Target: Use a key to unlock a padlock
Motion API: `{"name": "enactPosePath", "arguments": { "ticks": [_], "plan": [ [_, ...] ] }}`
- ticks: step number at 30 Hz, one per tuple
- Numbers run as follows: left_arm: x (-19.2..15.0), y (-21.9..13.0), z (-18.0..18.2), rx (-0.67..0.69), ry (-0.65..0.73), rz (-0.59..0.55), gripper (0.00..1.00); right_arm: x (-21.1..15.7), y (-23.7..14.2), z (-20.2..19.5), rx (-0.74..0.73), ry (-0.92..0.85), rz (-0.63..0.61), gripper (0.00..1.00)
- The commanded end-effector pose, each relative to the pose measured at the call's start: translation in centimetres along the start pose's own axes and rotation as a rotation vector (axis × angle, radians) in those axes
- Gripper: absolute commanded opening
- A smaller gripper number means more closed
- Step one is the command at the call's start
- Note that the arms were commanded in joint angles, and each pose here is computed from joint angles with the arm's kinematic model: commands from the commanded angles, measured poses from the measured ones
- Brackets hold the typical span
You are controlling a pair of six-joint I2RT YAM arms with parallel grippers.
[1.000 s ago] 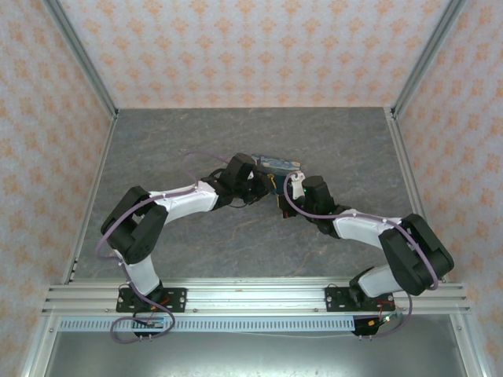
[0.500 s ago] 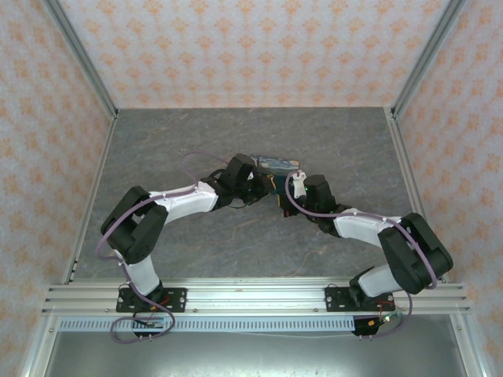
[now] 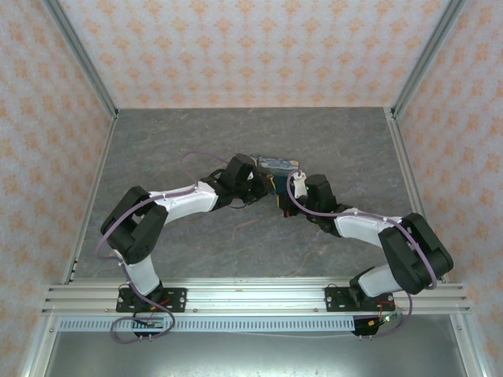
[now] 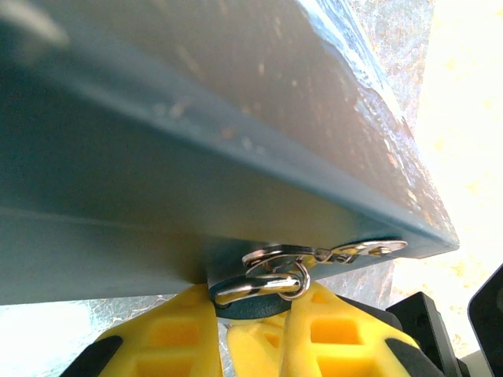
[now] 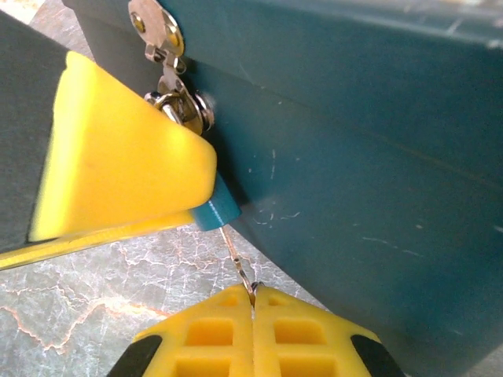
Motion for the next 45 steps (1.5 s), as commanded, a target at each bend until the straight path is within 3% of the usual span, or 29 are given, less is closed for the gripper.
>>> {"name": "enactPosePath", "arguments": {
  "ticks": [1,34,45],
  "plan": [
    [-2.4,0.2,-0.3,-0.013,0.013,0.090,0.19,5.1,-0.8,2.2,0.084,-0.050,-0.168,0.00],
    [-2.9,0.1,0.2,0.009,0.040,0.119,0.19,6.8,-0.4,1.9,0.131,-0.025,-0.178,0.00],
    [-2.8,2.4,2.5,0.030,0.001,0.102,0.22,2.4,1.3,0.1,0.089,0.126,-0.106,0.00]
  ]
}}
Point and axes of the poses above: each hand's point on the last joint's axis, 136 mm out from that joint toward the fingers, its own y axis out along the fingers, its own z axis along the line the jaws close on, x = y × z, the point moved 1 cm from there along -y, back along the fingers, and after that the axes turned 3 degrees about -y, right-handed, at the moved point
